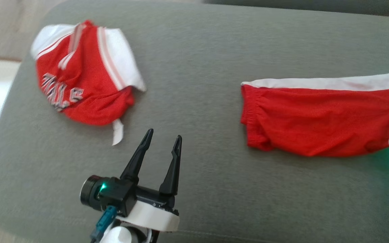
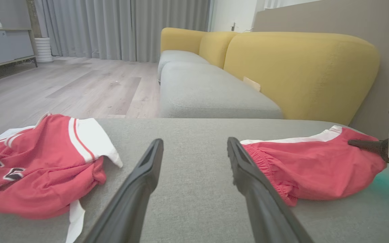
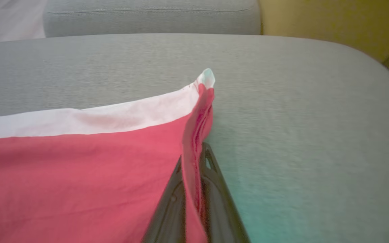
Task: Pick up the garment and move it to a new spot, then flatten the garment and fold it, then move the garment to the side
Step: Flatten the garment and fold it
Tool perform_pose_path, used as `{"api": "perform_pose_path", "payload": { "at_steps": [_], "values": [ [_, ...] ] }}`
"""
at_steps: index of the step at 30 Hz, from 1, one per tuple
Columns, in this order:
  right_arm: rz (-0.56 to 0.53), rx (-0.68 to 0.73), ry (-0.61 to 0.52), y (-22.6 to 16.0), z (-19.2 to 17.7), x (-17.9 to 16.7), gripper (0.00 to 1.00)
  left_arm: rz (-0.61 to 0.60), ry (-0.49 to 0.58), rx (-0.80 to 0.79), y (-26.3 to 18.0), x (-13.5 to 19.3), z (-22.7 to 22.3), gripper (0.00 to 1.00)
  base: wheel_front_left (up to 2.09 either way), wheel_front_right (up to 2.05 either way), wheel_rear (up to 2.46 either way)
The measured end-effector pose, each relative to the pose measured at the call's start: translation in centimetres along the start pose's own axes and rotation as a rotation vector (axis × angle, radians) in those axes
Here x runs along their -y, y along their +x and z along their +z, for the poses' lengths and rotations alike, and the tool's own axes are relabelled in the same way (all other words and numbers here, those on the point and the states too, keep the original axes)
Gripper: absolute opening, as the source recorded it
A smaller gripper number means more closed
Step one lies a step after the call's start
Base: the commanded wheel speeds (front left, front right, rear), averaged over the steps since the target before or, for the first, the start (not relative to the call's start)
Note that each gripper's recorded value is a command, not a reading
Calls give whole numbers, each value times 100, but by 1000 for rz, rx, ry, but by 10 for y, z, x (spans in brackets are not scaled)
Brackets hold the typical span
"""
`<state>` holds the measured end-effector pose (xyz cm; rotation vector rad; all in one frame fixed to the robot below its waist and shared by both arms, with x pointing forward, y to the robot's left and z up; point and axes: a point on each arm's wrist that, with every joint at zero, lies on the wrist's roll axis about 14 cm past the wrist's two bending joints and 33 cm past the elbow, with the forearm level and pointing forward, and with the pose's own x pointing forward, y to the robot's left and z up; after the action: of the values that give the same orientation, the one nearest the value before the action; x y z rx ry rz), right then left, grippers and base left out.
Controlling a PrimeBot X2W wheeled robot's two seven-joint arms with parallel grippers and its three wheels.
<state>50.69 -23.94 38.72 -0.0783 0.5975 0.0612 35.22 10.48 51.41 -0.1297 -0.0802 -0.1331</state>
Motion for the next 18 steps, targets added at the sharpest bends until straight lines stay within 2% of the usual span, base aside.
{"api": "perform_pose_path", "payload": {
  "at_steps": [1,7,10,14,18],
  "values": [
    [0,0,0,0,0,0,0,0,0,0,0,0,0,100,0,0,0],
    [-121,34,-61,-33,6,62,0,-100,-18,4,9,27,-1,100,0,0,0],
    [-145,80,-76,-42,20,73,0,-134,-24,2,10,37,-3,100,0,0,0],
    [-119,160,-114,-42,47,60,0,-155,-26,3,9,43,-2,100,0,0,0],
    [-17,268,-90,-37,76,10,0,-142,-20,18,5,41,3,100,0,0,0]
  ]
}}
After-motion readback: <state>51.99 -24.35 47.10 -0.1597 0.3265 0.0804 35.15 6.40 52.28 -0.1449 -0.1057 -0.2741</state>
